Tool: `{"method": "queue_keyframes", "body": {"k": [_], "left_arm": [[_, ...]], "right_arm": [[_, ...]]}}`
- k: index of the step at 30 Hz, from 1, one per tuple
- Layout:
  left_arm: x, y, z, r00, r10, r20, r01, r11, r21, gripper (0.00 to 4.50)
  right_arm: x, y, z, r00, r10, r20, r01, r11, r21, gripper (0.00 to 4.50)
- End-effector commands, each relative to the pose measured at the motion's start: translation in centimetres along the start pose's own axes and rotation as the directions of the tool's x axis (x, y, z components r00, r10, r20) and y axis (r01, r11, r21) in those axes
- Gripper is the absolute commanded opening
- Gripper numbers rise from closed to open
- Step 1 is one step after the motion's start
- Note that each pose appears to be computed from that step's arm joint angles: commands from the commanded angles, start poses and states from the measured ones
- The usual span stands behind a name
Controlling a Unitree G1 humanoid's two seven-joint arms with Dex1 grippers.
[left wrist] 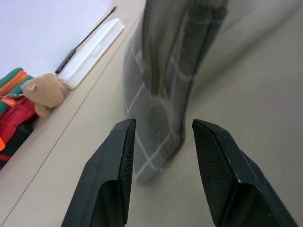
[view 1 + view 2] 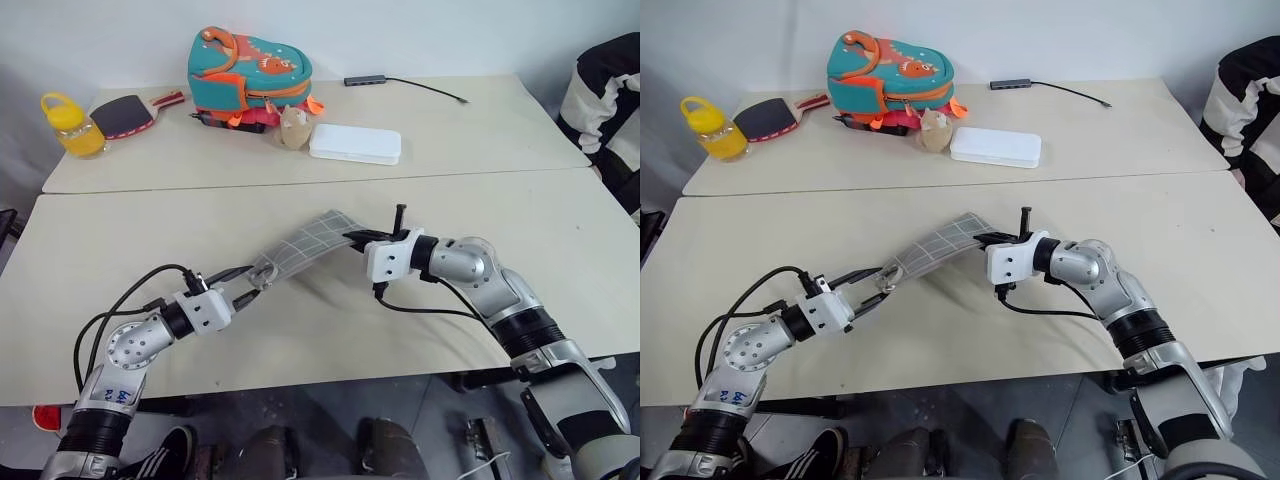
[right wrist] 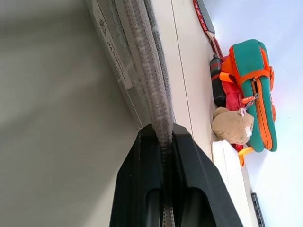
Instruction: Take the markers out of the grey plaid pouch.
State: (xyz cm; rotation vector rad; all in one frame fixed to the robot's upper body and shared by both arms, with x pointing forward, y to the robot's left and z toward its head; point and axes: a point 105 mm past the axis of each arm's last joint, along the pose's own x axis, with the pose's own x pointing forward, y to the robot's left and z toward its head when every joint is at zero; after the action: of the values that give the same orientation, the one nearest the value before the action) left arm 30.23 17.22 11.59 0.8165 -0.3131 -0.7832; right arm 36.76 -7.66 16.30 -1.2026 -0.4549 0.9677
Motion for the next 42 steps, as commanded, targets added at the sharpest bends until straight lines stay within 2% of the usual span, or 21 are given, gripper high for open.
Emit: {"method": "queue_keyframes", "body": {"k": [1,4,5,8,12,13,15,19,21,24,26,30,33,37,39,42], "left_arm": [[0.2,0.1,0.6,0.999,0.003,0.032,-0.003,1.0,0.001,1.11],[0.1,0.1,0.5,1.0,-0.007,0.027,0.007,1.0,0.009,0.14],[0.1,0.0,0.5,1.0,-0.013,0.028,0.013,1.0,0.005,0.04],[0.0,-0.6,0.6,0.997,-0.072,0.029,0.074,0.994,-0.079,0.04],[0.6,-0.5,0.9,0.998,-0.041,0.053,0.048,0.989,-0.137,0.04],[0.7,-0.2,1.0,0.999,-0.016,0.046,0.021,0.994,-0.103,0.04],[0.7,0.2,0.9,0.999,0.016,0.044,-0.011,0.993,-0.119,0.04],[0.5,0.0,1.1,0.999,-0.003,0.042,0.006,0.998,-0.069,0.04],[0.4,0.1,1.1,0.999,-0.007,0.036,0.007,1.0,-0.021,0.04],[0.4,0.4,1.1,1.0,0.003,0.025,-0.004,0.999,0.036,0.0],[0.5,0.4,1.2,1.0,-0.01,0.018,0.009,0.995,0.103,0.0],[0.6,0.7,0.9,1.0,-0.012,-0.016,0.015,0.977,0.214,0.0],[0.8,0.7,0.7,0.999,-0.023,-0.033,0.032,0.96,0.28,0.0],[1.6,-0.5,1.1,0.997,-0.075,-0.023,0.078,0.927,0.367,0.0],[2.0,-0.8,1.0,0.996,-0.088,-0.03,0.093,0.915,0.393,0.0],[2.6,-1.2,1.1,0.994,-0.105,-0.028,0.107,0.899,0.424,0.0]], "right_arm": [[-0.3,-1.3,0.9,0.998,-0.051,0.032,0.052,0.999,-0.009,0.0],[-0.4,-1.3,0.8,0.998,-0.053,0.029,0.053,0.999,-0.005,0.0],[-0.5,-1.3,0.7,0.998,-0.053,0.027,0.053,0.999,-0.004,0.0],[-0.7,-1.2,0.4,0.998,-0.052,0.021,0.052,0.999,0.01,0.0],[-0.9,-1.0,0.0,0.999,-0.052,0.013,0.052,0.998,0.02,0.0],[-0.9,-1.2,0.0,0.998,-0.059,0.013,0.058,0.998,0.032,0.0],[-0.8,-1.3,0.1,0.998,-0.065,0.014,0.065,0.997,0.043,0.0],[-0.9,-1.1,0.3,0.998,-0.056,0.023,0.054,0.996,0.077,0.0],[-1.1,-0.9,0.6,0.997,-0.052,0.053,0.042,0.984,0.171,0.0],[-1.5,-0.8,1.0,0.995,-0.044,0.091,0.018,0.962,0.274,0.82],[-2.0,-1.2,0.6,0.995,-0.067,0.08,0.033,0.929,0.369,1.5],[-4.3,-0.8,0.6,0.994,0.022,0.107,-0.078,0.829,0.554,2.85],[-6.2,-1.1,2.4,0.977,0.069,0.2,-0.188,0.719,0.669,2.85],[-5.6,-4.1,7.0,0.943,-0.053,0.33,-0.241,0.577,0.78,2.85],[-3.8,-4.2,7.1,0.954,-0.109,0.279,-0.183,0.525,0.831,2.85],[-1.3,-2.0,7.4,0.97,-0.059,0.234,-0.179,0.475,0.861,2.85]]}}
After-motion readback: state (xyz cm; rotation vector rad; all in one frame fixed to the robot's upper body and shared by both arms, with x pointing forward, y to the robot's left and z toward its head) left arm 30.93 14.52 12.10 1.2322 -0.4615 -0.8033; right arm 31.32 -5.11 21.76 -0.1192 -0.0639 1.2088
